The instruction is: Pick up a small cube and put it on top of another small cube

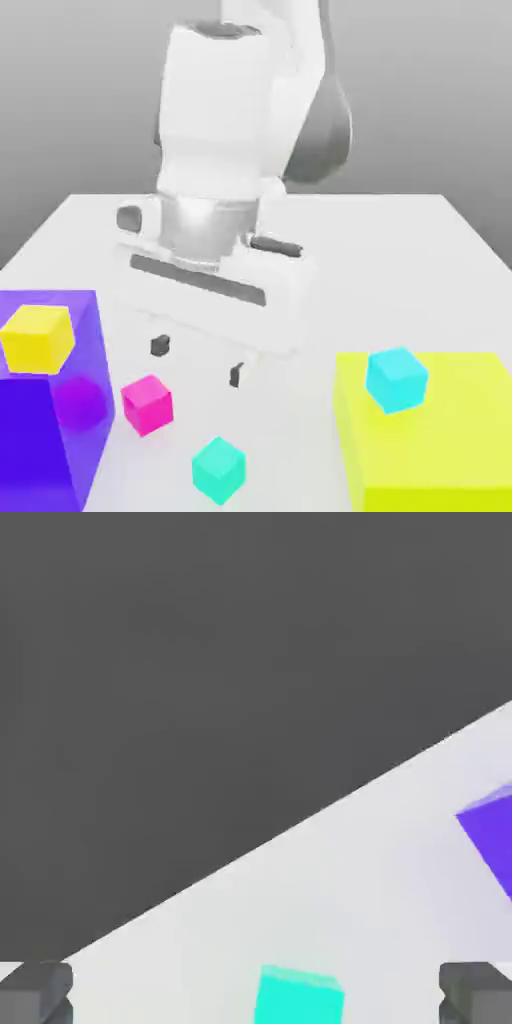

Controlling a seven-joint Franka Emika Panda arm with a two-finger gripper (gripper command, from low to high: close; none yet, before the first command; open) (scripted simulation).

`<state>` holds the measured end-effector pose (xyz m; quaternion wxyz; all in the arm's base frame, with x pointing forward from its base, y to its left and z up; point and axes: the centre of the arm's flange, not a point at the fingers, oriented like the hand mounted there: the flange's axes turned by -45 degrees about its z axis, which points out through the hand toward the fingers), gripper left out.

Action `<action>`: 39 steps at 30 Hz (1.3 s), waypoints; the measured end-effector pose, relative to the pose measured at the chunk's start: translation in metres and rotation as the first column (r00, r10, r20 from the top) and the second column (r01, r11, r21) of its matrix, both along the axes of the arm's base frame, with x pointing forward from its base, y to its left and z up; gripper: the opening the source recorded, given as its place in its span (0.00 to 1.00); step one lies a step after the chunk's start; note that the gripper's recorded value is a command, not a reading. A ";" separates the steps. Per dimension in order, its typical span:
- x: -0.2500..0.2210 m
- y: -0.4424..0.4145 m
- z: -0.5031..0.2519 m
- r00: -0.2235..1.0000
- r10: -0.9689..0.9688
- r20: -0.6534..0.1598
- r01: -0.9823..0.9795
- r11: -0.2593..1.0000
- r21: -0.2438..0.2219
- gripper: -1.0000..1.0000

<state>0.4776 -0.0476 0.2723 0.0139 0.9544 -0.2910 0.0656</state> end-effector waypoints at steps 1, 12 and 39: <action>-0.004 0.000 -0.018 0.999 -0.021 -0.025 0.021 1.000 0.014 0.50; -0.024 0.003 -0.142 0.988 -0.099 -0.116 0.107 0.992 0.066 0.00; -0.130 -0.106 -0.061 0.732 -0.672 -0.113 0.680 0.731 0.062 0.00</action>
